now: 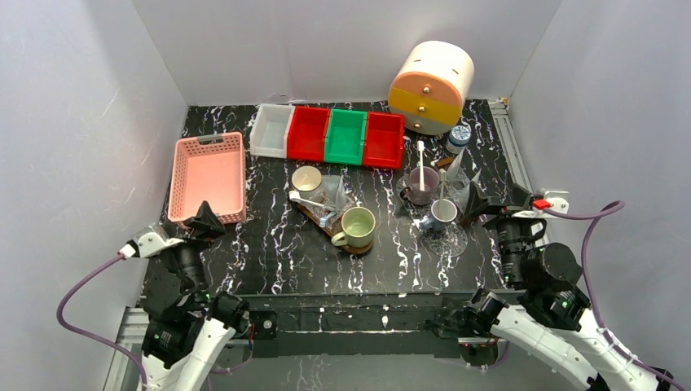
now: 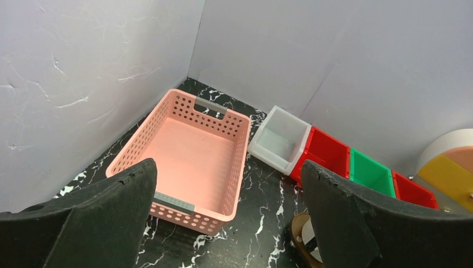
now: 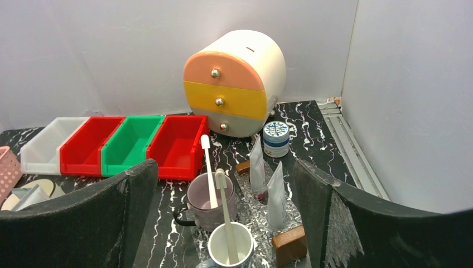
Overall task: Prepare toiletry sets of a toothbrush and toothpaste on the tray
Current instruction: Reset both arms
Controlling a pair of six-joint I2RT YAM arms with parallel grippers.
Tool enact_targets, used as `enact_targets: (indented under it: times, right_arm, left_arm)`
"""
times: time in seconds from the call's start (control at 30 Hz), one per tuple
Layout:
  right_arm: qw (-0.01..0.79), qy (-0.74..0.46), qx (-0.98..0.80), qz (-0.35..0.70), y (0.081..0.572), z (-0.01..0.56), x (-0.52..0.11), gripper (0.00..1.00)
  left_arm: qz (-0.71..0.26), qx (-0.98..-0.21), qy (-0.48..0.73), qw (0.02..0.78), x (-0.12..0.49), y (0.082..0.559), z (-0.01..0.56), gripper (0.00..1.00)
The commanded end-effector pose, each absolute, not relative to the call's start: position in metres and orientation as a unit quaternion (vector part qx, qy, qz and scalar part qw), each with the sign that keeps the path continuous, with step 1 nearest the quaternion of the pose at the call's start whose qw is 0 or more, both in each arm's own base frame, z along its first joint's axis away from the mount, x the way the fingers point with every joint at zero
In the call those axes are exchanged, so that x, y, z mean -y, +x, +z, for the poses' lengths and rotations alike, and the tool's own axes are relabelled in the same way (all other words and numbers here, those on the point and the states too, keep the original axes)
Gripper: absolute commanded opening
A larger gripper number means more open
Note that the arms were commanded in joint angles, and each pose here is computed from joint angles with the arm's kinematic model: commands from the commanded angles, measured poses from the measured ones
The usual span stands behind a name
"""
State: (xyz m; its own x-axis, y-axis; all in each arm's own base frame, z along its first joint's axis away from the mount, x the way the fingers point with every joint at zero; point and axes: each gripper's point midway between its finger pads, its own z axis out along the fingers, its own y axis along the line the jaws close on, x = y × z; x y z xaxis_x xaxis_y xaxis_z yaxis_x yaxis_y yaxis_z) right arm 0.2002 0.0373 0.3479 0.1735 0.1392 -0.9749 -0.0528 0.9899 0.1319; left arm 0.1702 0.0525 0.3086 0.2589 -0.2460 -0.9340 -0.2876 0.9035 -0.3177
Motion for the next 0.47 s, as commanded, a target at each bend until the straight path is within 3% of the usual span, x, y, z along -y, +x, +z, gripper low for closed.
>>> enact_targets:
  times: [0.0,0.43]
  right_arm:
    - [0.767,0.028,-0.637,0.071,0.2012,0.3447,-0.0422,0.99]
    - [0.772,0.022,-0.632,0.071,0.2004,0.3459,-0.0424,0.99]
  left_arm:
    - [0.019,-0.602,-0.226,0.766,-0.054,0.1731,0.3076,0.98]
    - [0.017,-0.607,-0.206,0.768,-0.0467,0.18,0.3022,0.98]
